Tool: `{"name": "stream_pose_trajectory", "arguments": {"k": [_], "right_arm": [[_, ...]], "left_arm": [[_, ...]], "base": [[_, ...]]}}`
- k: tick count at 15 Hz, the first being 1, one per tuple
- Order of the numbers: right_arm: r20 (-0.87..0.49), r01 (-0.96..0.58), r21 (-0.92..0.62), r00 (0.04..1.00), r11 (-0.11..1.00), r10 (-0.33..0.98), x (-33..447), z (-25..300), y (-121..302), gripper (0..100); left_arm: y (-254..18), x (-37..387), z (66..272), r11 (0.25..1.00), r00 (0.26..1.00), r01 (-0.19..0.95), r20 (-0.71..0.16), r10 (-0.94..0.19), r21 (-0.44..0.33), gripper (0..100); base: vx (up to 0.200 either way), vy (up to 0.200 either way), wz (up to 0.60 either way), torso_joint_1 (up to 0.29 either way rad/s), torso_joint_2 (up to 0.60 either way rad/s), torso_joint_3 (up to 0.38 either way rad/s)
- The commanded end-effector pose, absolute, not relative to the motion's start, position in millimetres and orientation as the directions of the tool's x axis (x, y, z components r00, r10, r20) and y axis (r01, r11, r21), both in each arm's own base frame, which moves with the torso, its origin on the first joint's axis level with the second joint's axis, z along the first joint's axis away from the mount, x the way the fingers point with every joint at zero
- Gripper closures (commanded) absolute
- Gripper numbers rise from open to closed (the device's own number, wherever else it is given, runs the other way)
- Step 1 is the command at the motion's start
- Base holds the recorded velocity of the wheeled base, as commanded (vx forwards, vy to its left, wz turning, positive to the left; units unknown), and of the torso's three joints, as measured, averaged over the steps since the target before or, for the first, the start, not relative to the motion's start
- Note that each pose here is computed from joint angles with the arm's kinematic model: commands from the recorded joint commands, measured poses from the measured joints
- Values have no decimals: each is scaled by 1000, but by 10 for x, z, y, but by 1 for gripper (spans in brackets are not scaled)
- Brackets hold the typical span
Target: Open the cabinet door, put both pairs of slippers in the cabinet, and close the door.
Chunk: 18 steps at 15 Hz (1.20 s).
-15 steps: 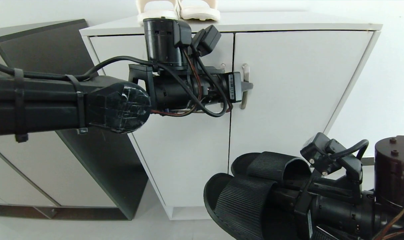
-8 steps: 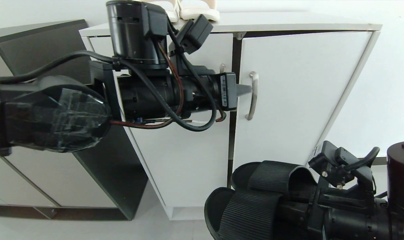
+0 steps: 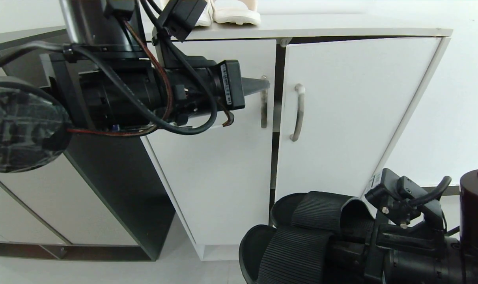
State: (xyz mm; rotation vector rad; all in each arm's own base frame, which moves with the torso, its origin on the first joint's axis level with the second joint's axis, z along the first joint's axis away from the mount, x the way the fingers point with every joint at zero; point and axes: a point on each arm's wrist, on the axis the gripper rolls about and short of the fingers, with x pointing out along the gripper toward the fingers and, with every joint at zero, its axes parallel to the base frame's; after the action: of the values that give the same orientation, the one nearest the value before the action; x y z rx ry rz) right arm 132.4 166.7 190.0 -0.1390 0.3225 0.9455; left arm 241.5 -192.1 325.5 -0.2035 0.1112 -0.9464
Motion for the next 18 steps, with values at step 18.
{"name": "stream_pose_trajectory", "arguments": {"k": [18], "right_arm": [[-355,-824,27,522,566,776,1312,1833,1701,100]], "left_arm": [[-2460,2673,3217,582,597,784,6,-802,-216,100]], "base": [[-33,0,0,0,0,0]]}}
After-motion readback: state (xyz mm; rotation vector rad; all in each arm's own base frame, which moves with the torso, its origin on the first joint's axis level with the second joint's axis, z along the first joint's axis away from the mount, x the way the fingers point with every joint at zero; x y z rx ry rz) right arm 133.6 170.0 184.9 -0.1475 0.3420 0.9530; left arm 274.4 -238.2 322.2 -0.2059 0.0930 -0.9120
